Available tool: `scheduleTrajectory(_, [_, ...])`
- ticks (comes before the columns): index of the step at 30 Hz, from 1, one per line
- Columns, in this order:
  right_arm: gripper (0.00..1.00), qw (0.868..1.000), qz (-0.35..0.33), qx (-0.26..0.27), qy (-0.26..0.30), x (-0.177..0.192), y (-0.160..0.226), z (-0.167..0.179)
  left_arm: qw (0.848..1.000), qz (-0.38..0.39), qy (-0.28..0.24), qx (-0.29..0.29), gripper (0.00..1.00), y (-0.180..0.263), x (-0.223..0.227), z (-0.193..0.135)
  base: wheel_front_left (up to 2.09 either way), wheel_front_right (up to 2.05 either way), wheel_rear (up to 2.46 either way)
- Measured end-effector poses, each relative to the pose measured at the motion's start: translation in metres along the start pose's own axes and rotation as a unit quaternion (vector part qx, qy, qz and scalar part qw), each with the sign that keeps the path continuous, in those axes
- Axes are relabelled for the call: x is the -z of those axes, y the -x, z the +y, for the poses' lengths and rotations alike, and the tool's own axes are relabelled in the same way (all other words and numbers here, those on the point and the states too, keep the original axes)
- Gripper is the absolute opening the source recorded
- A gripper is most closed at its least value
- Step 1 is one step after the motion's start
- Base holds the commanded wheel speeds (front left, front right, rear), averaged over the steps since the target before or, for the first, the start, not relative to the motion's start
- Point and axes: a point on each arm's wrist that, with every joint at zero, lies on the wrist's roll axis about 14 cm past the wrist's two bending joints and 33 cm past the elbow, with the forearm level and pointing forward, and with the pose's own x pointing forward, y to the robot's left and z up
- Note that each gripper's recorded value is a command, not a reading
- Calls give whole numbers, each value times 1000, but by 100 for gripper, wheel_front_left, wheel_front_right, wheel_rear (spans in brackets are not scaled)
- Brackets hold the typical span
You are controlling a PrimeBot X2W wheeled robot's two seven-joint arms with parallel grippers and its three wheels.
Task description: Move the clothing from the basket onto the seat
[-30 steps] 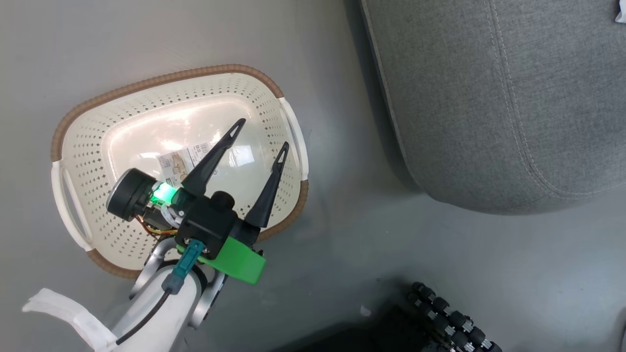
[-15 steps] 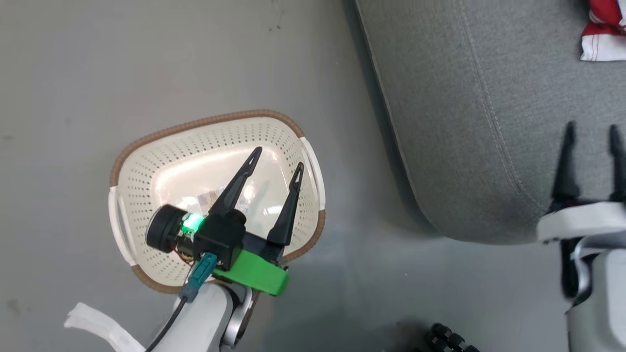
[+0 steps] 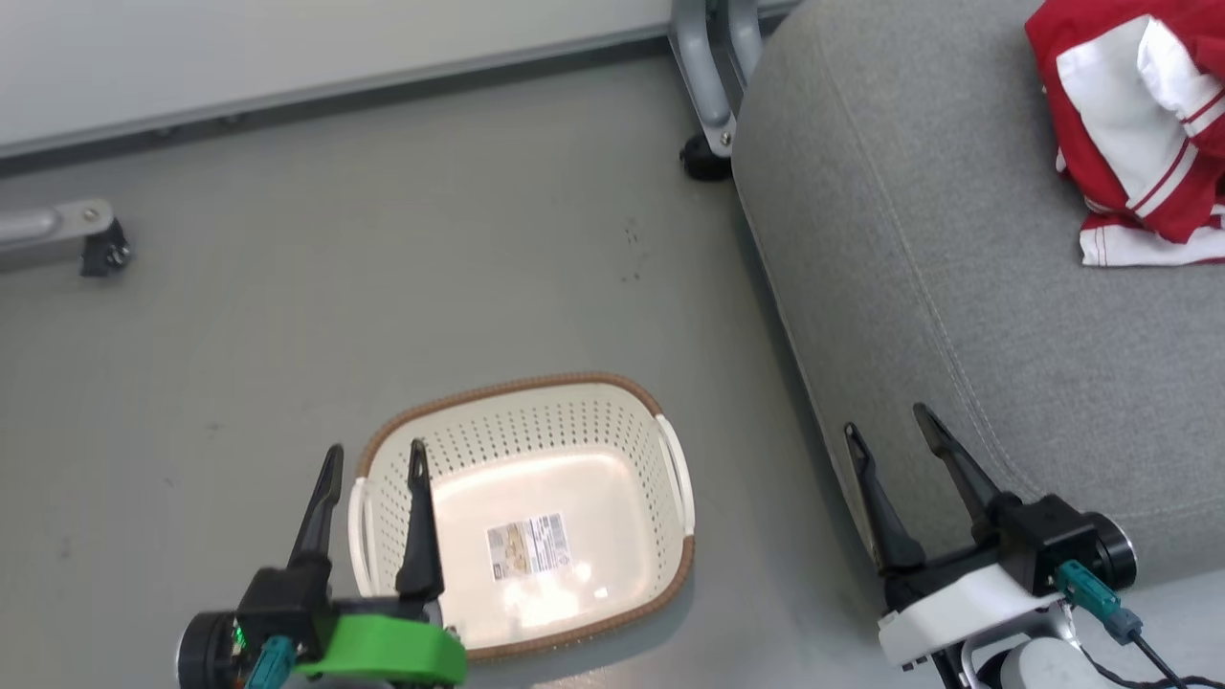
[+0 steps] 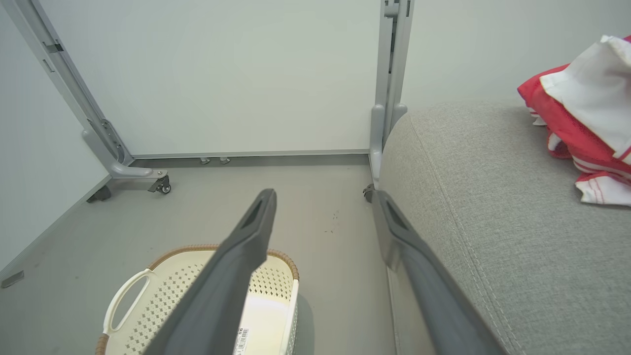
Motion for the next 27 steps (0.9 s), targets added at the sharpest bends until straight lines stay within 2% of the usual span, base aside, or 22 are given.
scheduleTrajectory(7, [100, 998, -55, -18, 16, -34, 27, 14, 998, -45, -19, -35, 100, 51, -33, 20, 0, 0, 0])
scheduleTrajectory(14, [100, 997, -70, -9, 9, -38, 57, 18, 995, -72, -37, -53, 100, 94, -47, 28, 0, 0, 0])
scheduleTrajectory(17, [100, 997, -79, -14, 9, -42, 64, 23, 994, -83, -53, -51, 100, 103, -52, 27, 0, 0, 0])
scheduleTrajectory(27, [100, 996, -91, -20, 7, -45, 73, 31, 994, -85, -53, -48, 100, 117, -50, 22, 0, 0, 0])
